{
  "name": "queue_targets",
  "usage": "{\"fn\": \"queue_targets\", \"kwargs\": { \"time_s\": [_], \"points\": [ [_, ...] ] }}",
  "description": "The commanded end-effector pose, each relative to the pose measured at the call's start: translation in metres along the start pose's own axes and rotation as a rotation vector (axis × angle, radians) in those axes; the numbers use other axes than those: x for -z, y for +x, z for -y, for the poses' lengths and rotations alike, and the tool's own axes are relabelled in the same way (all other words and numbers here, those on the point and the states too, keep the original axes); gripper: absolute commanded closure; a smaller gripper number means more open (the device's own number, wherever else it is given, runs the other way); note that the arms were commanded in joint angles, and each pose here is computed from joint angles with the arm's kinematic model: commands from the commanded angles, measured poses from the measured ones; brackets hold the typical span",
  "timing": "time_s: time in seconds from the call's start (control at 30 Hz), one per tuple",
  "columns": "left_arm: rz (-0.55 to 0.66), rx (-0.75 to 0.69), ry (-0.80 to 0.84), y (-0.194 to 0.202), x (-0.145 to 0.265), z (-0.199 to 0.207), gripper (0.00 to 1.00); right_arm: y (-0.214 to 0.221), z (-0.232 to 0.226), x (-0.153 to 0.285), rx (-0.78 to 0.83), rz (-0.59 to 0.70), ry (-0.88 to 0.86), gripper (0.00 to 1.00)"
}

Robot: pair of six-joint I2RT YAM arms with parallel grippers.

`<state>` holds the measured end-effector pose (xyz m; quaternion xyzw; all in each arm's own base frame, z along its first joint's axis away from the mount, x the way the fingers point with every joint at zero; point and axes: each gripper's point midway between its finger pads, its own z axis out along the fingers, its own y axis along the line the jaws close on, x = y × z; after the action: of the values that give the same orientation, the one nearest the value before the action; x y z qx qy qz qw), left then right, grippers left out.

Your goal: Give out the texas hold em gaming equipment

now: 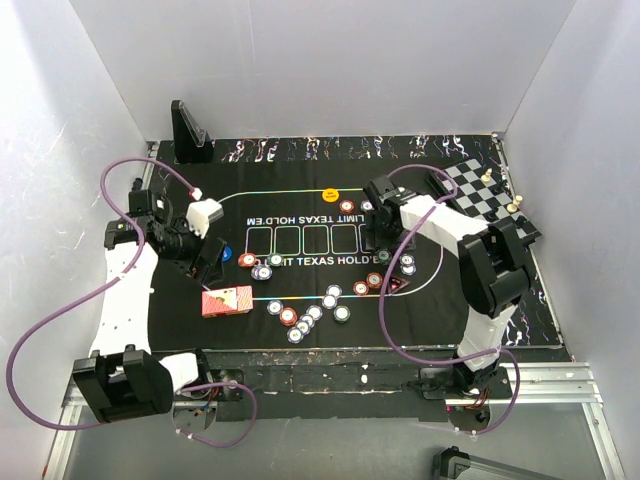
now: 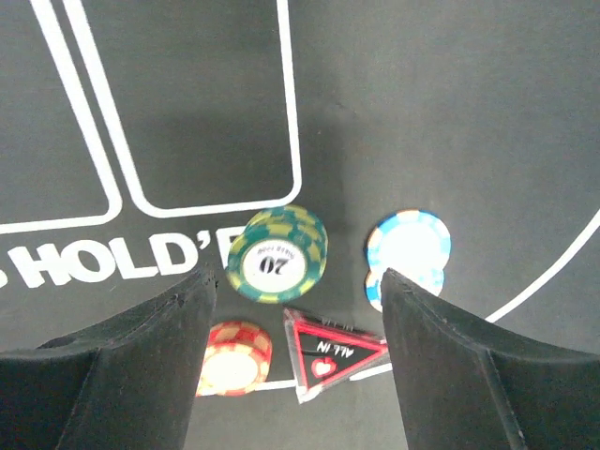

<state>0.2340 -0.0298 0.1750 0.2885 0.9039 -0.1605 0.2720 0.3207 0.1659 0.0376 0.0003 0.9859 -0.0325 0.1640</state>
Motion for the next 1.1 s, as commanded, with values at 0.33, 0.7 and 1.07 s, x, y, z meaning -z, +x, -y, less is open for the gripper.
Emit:
{"fn": "queue_targets", "kwargs": {
  "time_s": [0.33,0.7,1.07],
  "points": [
    [0.063,-0.542,0.209,0.039,-0.033,0.030,0.00,-0.036,-0.029,0.144,-0.017,0.296,-0.298,0.22],
    [0.067,-0.795,0.350,0.065,-0.065,0.032,0.00,-0.020,-0.040,0.173,0.010,0.324,-0.428,0.22],
    [0.021,-0.822,0.357,0.076,-0.091,0.013,0.00,-0.017,-0.046,0.189,0.025,0.348,-0.507,0.22]
  ]
}}
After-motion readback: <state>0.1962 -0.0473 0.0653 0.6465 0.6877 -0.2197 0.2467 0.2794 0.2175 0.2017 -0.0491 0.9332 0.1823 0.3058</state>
